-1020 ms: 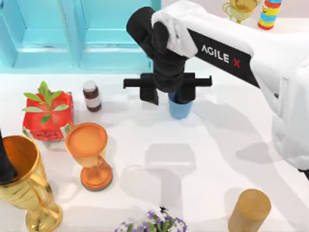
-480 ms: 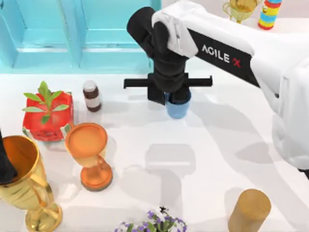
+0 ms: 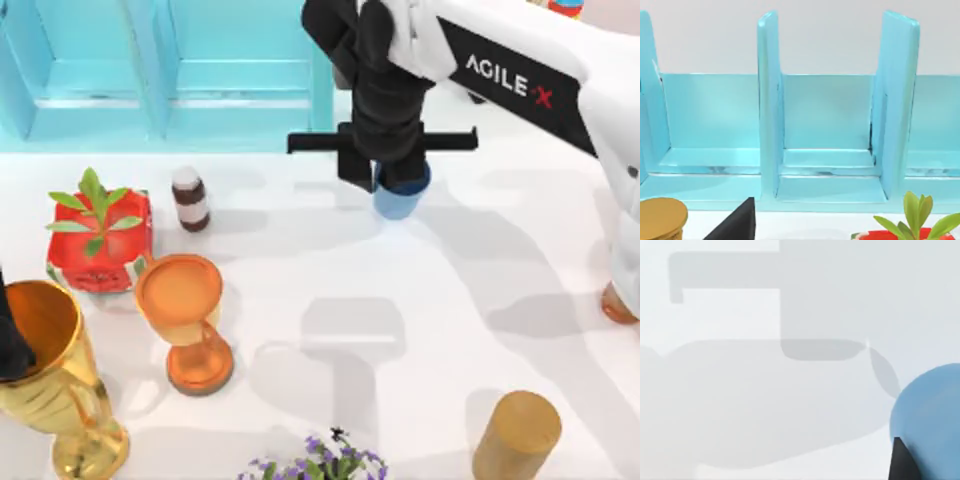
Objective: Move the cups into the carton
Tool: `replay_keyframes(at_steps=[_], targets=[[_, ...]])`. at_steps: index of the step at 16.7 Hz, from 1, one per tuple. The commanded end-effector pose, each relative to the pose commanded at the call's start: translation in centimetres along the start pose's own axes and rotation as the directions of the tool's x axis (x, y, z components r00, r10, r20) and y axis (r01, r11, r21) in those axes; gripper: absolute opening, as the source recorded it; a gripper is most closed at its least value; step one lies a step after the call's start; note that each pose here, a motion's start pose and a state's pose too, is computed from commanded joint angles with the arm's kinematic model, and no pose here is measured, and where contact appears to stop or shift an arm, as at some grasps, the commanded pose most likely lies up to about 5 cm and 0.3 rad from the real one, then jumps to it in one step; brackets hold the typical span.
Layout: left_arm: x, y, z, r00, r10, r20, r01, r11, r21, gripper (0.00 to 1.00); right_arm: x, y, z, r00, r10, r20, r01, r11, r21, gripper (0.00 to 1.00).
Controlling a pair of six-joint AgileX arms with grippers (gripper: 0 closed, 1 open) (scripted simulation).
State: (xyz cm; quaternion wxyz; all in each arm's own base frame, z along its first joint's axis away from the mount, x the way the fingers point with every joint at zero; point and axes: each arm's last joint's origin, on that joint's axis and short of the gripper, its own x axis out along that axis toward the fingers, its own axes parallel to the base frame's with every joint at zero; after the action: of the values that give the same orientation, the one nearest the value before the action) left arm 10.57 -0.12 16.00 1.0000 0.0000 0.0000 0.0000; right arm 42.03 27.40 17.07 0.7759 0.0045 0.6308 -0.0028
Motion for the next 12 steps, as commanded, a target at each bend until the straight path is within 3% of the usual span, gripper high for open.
replay_keyframes(at_steps=[5, 12], targets=[[0.0, 0.0, 0.0, 1.000, 0.000, 0.000, 0.000, 1.000, 0.000, 1.00, -5.6, -5.7, 0.8, 1.000, -0.001, -0.002, 0.001, 1.000, -0.003, 0.00], [0.0, 0.0, 0.0, 1.000, 0.000, 0.000, 0.000, 1.000, 0.000, 1.00, -6.5, -7.1, 0.9, 1.000, -0.006, -0.005, 0.006, 1.000, -0.007, 0.00]])
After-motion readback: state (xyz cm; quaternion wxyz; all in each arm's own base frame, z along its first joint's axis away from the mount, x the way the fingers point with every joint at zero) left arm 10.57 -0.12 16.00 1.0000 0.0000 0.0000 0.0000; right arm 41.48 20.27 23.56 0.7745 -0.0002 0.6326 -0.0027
